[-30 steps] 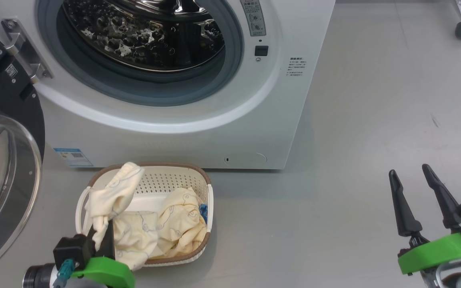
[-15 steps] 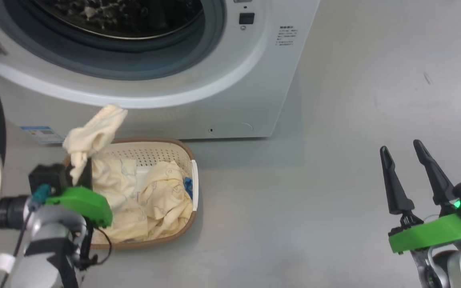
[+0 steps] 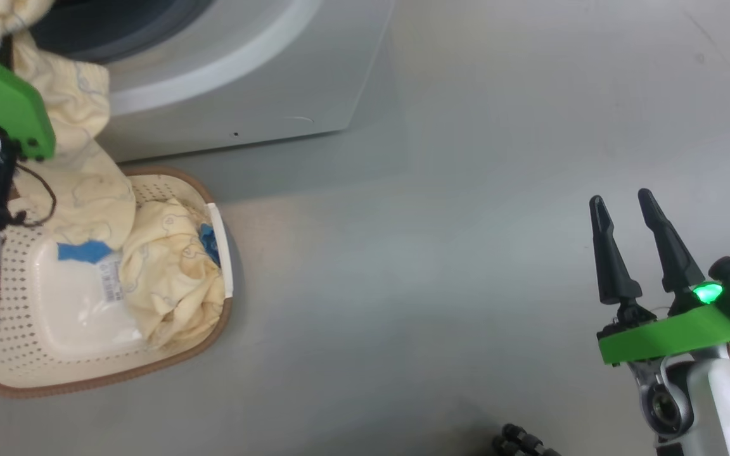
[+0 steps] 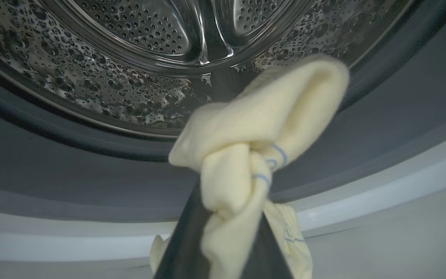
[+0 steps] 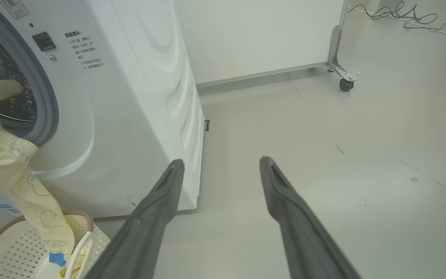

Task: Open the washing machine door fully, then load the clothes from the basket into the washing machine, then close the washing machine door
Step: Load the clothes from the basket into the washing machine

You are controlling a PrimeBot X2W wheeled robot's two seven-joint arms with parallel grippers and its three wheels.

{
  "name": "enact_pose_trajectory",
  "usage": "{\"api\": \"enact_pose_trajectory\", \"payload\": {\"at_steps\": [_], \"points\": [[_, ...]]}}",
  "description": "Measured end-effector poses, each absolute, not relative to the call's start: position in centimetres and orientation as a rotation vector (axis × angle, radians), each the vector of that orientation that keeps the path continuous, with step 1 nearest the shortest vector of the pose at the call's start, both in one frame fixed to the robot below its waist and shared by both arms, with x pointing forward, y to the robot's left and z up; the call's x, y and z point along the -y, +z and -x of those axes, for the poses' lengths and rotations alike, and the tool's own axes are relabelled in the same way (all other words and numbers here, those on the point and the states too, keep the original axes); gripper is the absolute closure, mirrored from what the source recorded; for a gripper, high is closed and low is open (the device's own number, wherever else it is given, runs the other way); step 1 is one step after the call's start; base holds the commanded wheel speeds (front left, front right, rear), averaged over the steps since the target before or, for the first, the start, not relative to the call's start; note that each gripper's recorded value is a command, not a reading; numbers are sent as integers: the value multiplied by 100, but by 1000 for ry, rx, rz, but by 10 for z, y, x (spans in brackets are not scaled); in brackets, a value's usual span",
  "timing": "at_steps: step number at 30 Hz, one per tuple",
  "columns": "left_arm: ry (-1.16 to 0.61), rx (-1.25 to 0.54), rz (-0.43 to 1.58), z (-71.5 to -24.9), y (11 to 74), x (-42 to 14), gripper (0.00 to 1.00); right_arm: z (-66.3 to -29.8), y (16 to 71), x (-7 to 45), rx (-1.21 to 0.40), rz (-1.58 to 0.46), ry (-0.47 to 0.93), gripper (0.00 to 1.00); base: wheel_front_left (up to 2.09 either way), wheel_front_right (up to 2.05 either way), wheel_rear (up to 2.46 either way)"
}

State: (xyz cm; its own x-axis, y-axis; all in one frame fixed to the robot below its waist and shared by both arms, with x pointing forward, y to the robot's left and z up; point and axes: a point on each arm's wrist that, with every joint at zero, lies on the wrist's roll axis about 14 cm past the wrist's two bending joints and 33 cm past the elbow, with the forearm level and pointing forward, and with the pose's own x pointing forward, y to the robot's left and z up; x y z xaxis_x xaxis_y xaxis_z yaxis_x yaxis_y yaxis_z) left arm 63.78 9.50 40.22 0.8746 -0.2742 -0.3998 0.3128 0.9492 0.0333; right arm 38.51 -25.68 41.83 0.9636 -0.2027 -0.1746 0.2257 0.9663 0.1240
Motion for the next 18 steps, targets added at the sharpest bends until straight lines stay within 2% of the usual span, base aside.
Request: {"api": "enact_pose_trajectory", "payload": {"at_steps": [12,15,18], "points": [[-343,-427,-126,-726,387,-76,100,-388,389,274,-234,-172,-287,0,0,0,0],[-345,-378,-122,-748,392,-72,100,-389,380,275,-260,-178,-296,0,0,0,0],[-330,-256,-84,-774,411,-74,100,-392,371,275,-279,-181,-299,0,0,0,0]]}}
